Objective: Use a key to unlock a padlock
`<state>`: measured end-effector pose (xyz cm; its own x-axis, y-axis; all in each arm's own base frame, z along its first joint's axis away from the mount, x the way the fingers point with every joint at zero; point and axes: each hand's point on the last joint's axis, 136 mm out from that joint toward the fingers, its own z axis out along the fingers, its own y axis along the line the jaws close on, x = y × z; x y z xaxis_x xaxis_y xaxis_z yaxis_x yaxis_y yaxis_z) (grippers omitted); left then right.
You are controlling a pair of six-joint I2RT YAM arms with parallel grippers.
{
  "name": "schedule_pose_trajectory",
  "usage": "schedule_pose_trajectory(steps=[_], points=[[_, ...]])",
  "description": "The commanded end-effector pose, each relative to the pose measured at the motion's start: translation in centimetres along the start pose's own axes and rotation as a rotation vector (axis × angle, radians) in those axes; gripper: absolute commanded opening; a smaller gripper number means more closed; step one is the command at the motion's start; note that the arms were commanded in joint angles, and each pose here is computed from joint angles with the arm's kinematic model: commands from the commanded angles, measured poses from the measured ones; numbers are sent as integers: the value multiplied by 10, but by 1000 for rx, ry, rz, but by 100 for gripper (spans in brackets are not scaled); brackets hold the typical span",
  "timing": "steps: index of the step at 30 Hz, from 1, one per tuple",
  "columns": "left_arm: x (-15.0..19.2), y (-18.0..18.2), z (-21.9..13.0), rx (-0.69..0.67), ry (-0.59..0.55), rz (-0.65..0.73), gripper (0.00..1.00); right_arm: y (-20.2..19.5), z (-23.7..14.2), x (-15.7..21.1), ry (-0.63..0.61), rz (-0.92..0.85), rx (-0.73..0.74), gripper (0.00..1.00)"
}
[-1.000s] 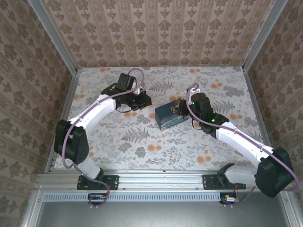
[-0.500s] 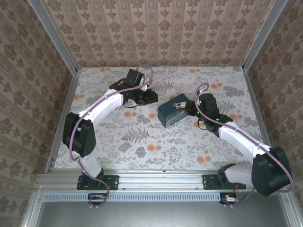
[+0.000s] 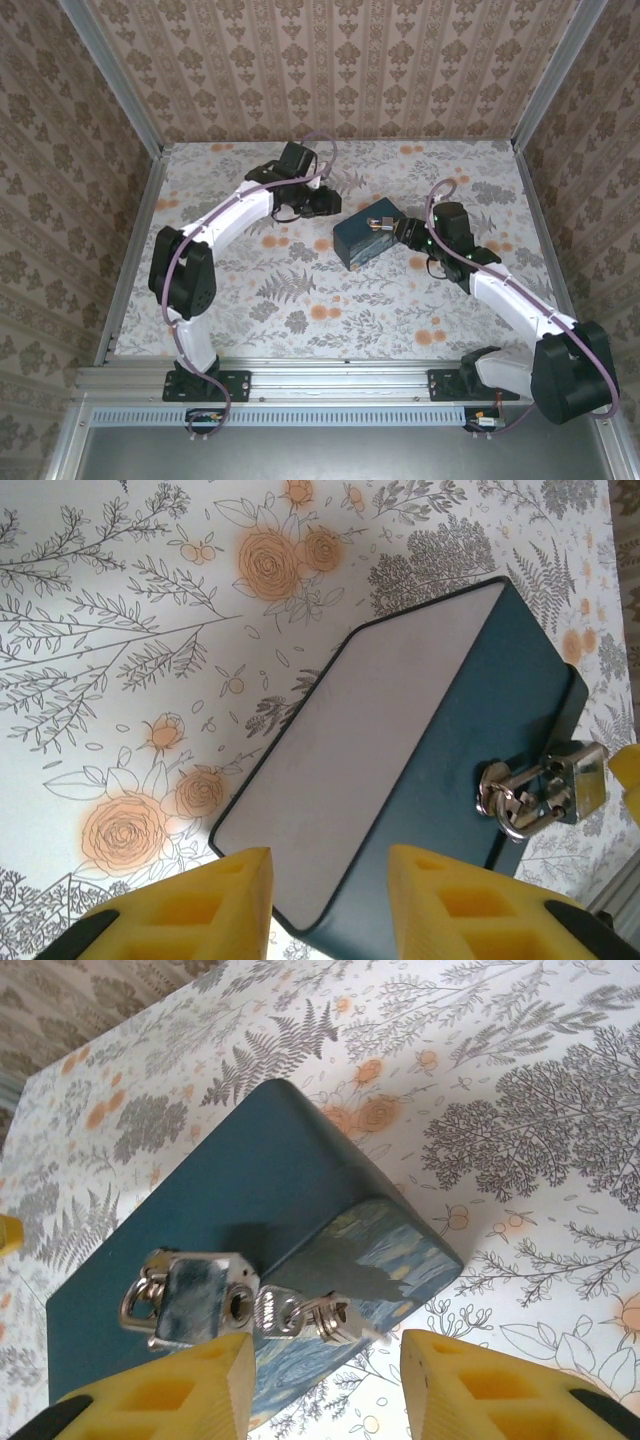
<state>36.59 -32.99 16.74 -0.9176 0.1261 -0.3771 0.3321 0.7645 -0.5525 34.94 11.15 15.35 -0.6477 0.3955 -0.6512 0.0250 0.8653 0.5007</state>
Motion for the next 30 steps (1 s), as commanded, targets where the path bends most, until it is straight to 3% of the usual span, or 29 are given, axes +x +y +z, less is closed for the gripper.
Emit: schedule_pose_trajectory(steps=[1,13,30], points=[[-7,3,4,5,3,34,37,11,7,-11,19,116,-53,43],[-3,-14,15,144,17,96,40,29,25,-10,65,360,-225,45],[19,-14,22,154,68,124,39,41,29,1,91,383,-285,41]])
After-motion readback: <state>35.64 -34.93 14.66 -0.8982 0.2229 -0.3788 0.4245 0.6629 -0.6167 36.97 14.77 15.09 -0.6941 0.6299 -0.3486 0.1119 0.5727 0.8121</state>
